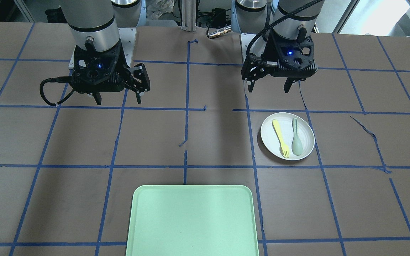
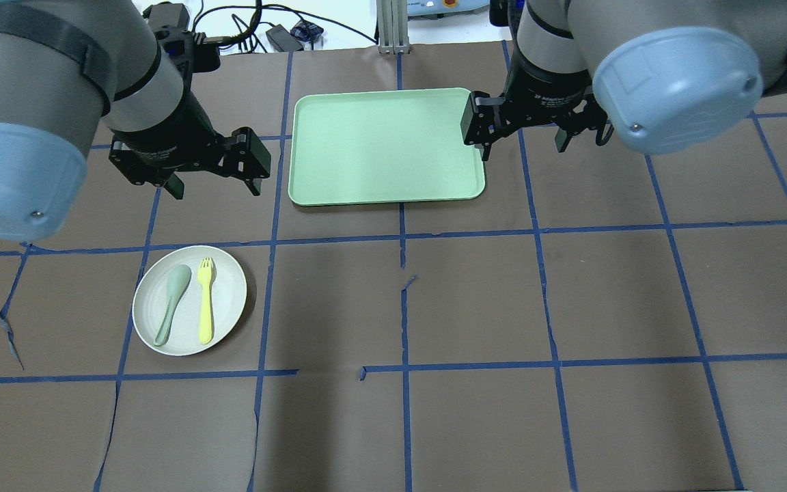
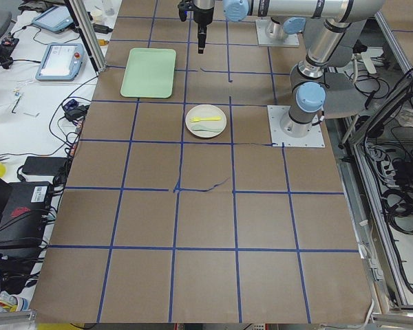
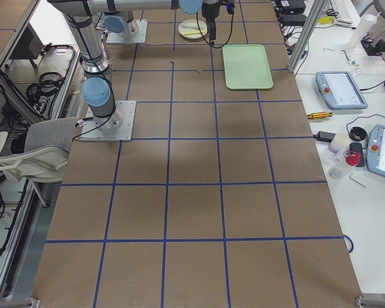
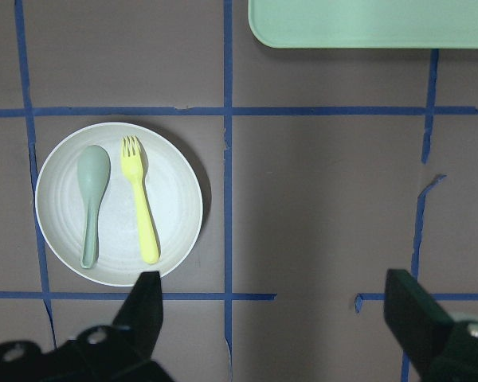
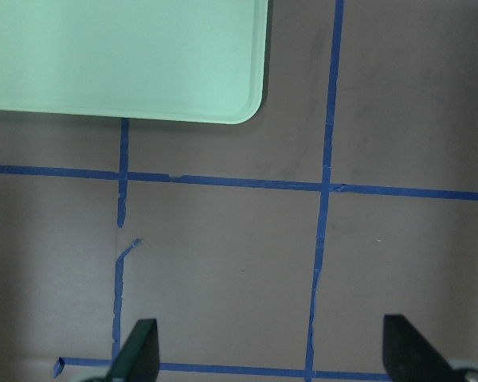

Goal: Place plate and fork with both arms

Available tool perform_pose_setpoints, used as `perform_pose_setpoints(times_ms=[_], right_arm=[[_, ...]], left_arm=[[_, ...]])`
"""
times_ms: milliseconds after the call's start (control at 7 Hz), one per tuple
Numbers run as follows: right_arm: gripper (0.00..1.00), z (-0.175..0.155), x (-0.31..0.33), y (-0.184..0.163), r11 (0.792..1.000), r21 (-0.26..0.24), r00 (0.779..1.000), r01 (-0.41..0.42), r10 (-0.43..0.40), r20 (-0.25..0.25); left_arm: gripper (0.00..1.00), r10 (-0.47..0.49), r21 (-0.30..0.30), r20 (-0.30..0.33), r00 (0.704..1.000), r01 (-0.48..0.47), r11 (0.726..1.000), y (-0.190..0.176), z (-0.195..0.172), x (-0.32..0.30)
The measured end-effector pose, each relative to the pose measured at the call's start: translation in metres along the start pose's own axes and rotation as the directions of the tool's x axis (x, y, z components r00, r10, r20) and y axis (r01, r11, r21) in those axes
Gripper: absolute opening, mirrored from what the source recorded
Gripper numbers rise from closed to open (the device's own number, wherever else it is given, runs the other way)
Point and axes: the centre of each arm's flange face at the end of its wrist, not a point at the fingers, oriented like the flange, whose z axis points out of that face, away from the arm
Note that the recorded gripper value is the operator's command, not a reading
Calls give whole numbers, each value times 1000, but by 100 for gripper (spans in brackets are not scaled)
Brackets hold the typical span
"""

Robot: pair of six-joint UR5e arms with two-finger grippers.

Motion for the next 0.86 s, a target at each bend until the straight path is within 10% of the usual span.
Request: perform_pose_setpoints(times_ms=[857], right_arm=[[100, 2, 0, 0, 1000, -5, 1000, -1, 1, -1]], left_arm=[[100, -1, -75, -1, 1000, 1, 997, -20, 88, -141]])
